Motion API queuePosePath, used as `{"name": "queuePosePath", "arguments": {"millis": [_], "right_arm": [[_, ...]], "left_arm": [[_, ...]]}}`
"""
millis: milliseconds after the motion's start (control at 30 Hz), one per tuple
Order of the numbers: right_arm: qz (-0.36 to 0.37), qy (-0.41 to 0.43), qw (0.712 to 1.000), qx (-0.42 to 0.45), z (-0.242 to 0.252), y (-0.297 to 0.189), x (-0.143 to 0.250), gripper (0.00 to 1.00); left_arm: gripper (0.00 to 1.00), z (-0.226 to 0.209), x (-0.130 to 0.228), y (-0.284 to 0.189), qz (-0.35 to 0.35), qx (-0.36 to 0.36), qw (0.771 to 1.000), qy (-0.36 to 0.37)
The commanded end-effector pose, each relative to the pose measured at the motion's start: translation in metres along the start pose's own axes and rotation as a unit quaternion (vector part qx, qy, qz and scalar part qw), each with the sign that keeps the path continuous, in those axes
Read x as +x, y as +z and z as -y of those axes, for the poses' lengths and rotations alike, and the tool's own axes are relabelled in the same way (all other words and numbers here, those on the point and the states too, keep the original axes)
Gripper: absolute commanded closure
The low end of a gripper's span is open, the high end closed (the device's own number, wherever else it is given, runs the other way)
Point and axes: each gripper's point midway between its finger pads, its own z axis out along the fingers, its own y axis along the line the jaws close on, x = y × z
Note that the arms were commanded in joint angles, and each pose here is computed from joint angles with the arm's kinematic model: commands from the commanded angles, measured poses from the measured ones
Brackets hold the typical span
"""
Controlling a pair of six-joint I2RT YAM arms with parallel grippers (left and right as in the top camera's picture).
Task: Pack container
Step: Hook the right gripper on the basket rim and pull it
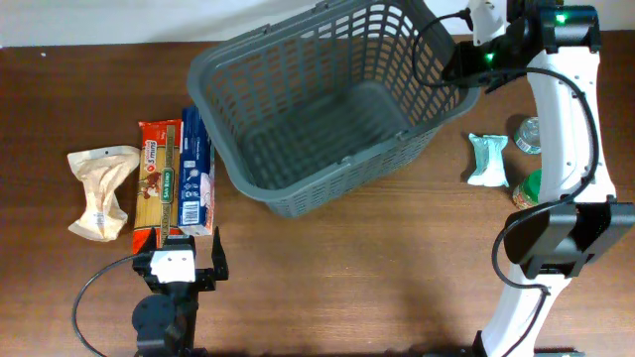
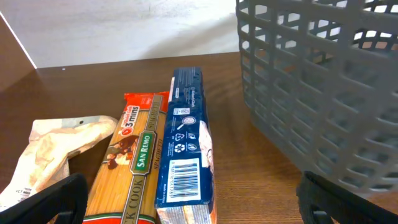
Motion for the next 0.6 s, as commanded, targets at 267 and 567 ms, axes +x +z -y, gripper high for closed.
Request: {"name": "queuePosePath", "arguments": {"millis": [267,567], "right_arm": [[-0.070,0.098,0.983,0.139,0.037,-0.026,0.045,0.87],[-0.114,0.161,0.966,0.167,0.040,-0.034,0.072,0.89]], "left_arm": [[0.01,-0.002,0.002,-0.001,-0.006,-0.006,1.000,0.002],[0.01,-0.002,0.003,-0.001,-0.006,-0.006,1.000,0.002]]}}
